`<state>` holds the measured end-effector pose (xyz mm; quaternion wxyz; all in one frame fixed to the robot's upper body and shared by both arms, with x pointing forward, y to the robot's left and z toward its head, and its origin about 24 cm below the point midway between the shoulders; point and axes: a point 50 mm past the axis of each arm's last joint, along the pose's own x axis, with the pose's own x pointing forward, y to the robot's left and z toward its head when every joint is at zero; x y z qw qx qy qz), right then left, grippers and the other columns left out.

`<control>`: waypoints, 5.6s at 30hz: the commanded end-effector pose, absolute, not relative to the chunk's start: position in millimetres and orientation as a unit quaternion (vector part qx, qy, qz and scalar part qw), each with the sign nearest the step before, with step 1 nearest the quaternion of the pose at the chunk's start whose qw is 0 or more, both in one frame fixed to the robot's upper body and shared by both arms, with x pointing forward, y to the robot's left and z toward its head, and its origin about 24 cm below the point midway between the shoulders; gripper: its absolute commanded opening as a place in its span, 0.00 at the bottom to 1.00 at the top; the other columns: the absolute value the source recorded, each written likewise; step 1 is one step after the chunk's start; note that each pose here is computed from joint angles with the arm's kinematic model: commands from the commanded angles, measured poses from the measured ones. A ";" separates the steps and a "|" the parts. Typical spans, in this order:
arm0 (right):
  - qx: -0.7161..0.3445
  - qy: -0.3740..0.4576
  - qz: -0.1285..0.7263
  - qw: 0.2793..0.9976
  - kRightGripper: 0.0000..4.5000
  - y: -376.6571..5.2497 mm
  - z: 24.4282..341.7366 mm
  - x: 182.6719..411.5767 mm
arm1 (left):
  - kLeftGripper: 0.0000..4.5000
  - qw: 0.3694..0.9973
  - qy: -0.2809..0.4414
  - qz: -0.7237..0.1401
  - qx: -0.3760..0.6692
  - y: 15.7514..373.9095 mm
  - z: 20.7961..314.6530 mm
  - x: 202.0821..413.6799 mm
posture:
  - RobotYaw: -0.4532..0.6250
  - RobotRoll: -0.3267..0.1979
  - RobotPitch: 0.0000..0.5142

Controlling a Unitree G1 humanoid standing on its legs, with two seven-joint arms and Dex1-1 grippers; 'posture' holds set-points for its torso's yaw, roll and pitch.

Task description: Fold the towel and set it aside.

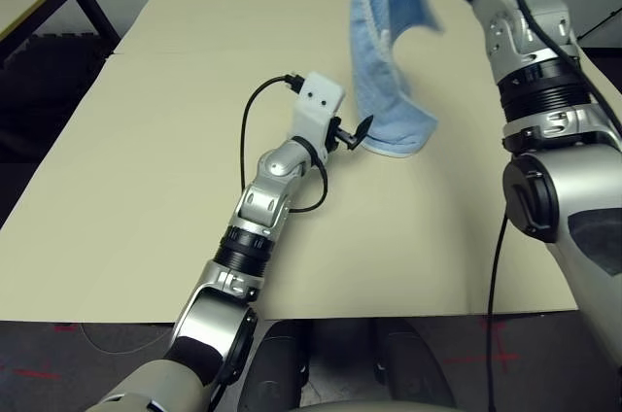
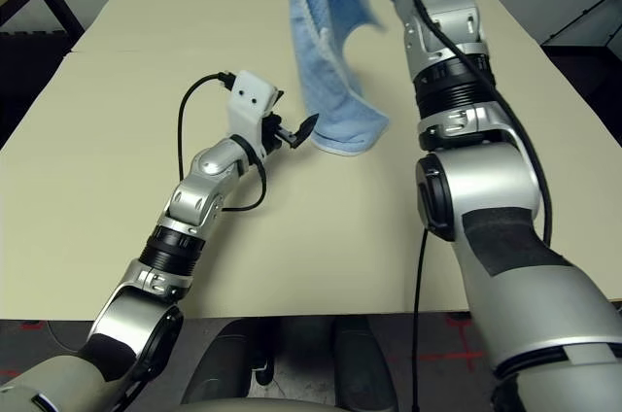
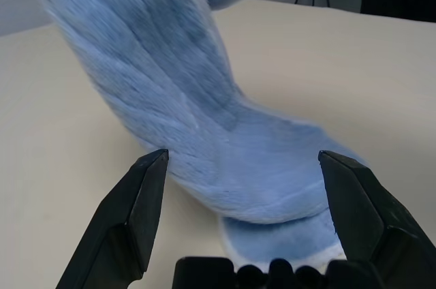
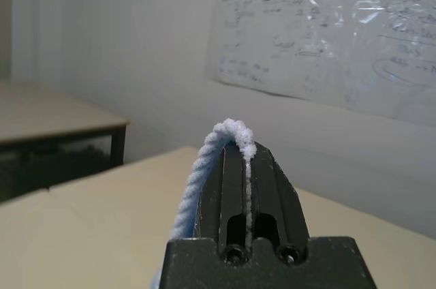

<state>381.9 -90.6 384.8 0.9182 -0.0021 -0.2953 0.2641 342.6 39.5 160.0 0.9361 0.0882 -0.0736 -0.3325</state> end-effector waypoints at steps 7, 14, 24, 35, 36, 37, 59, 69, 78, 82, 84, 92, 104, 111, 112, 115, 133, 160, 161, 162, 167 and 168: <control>0.184 -0.288 0.205 0.917 0.01 -92.6 424.0 373.0 | 1.00 0.935 -0.061 -0.332 0.106 34.1 155.4 340.5 | 0.49 0.62 0.36; 0.161 -0.284 0.210 0.922 0.01 -87.3 418.3 373.6 | 1.00 0.934 -0.068 -0.343 0.072 22.7 162.9 337.5 | 0.49 0.62 0.37; 0.145 -0.279 0.220 0.923 0.01 -83.6 407.8 372.5 | 1.00 0.930 -0.038 -0.365 -0.011 1.6 179.7 339.6 | 0.49 0.62 0.40; 0.147 -0.305 0.218 0.915 0.01 -89.7 420.5 361.3 | 1.00 0.956 0.036 -0.290 0.037 21.1 155.4 353.9 | 0.46 0.62 0.38; 0.147 -0.307 0.219 0.915 0.01 -89.9 421.4 360.5 | 1.00 0.957 0.040 -0.286 0.039 22.2 153.9 354.5 | 0.46 0.62 0.38; 0.147 -0.308 0.219 0.914 0.01 -90.0 422.2 359.7 | 1.00 0.958 0.042 -0.280 0.041 23.1 152.8 355.3 | 0.46 0.62 0.38; 0.136 -0.298 0.206 0.922 0.00 -98.3 410.9 359.1 | 0.83 0.957 0.033 -0.261 -0.119 7.8 185.8 370.3 | 0.45 0.62 0.38; 0.136 -0.309 0.189 0.922 0.00 -109.4 416.4 362.3 | 0.83 0.931 0.082 -0.333 -0.123 38.5 169.6 353.8 | 0.46 0.62 0.39; 0.142 -0.319 0.194 0.917 0.00 -110.6 419.9 359.0 | 0.88 0.967 0.077 -0.237 -0.048 55.7 161.5 373.4 | 0.45 0.62 0.38; 0.142 -0.319 0.195 0.917 0.00 -109.8 419.4 358.8 | 1.00 0.965 0.065 -0.250 -0.042 49.4 161.5 373.8 | 0.45 0.62 0.38; 0.141 -0.318 0.196 0.917 0.00 -109.7 419.1 359.0 | 1.00 0.964 0.062 -0.255 -0.043 47.0 162.1 373.3 | 0.45 0.62 0.38; 0.136 -0.315 0.196 0.918 0.00 -109.4 416.7 360.5 | 1.00 0.958 0.052 -0.274 -0.069 40.3 172.8 370.6 | 0.46 0.62 0.38; 0.137 -0.317 0.197 0.918 0.00 -108.8 417.5 360.2 | 0.96 0.943 0.055 -0.318 -0.086 20.2 176.6 363.4 | 0.45 0.62 0.38; 0.137 -0.318 0.197 0.917 0.00 -108.9 418.0 358.9 | 0.47 0.949 0.068 -0.296 -0.080 20.3 169.5 370.9 | 0.45 0.62 0.38; 0.136 -0.319 0.196 0.917 0.00 -109.0 418.1 358.8 | 0.40 0.951 0.069 -0.291 -0.079 21.6 168.6 372.1 | 0.45 0.62 0.38; 0.135 -0.320 0.195 0.917 0.00 -110.6 418.6 358.8 | 0.16 0.956 0.071 -0.276 -0.074 26.1 166.5 375.3 | 0.44 0.62 0.38; 0.103 -0.326 0.150 0.928 0.00 -142.9 419.2 362.5 | 0.01 0.919 0.099 -0.381 -0.016 113.8 170.7 364.1 | 0.46 0.62 0.39; -0.076 -0.284 0.377 0.878 0.00 -166.2 405.7 334.9 | 0.96 0.966 0.041 -0.199 0.157 140.7 147.4 395.0 | 0.48 0.62 0.39; -0.075 -0.285 0.377 0.878 0.00 -166.0 405.4 335.3 | 0.99 0.966 0.027 -0.198 0.161 140.1 152.7 394.0 | 0.48 0.62 0.39; -0.071 -0.288 0.379 0.877 0.00 -165.5 406.0 335.3 | 0.99 0.967 0.011 -0.196 0.165 139.9 159.7 392.2 | 0.48 0.62 0.39; -0.024 -0.329 0.383 0.863 0.00 -161.7 416.6 334.5 | 0.99 0.967 -0.052 -0.187 0.167 138.1 188.1 374.1 | 0.48 0.62 0.39; -0.012 -0.338 0.379 0.862 0.00 -161.2 419.3 335.0 | 0.99 0.966 -0.058 -0.188 0.167 137.4 191.0 369.9 | 0.49 0.62 0.40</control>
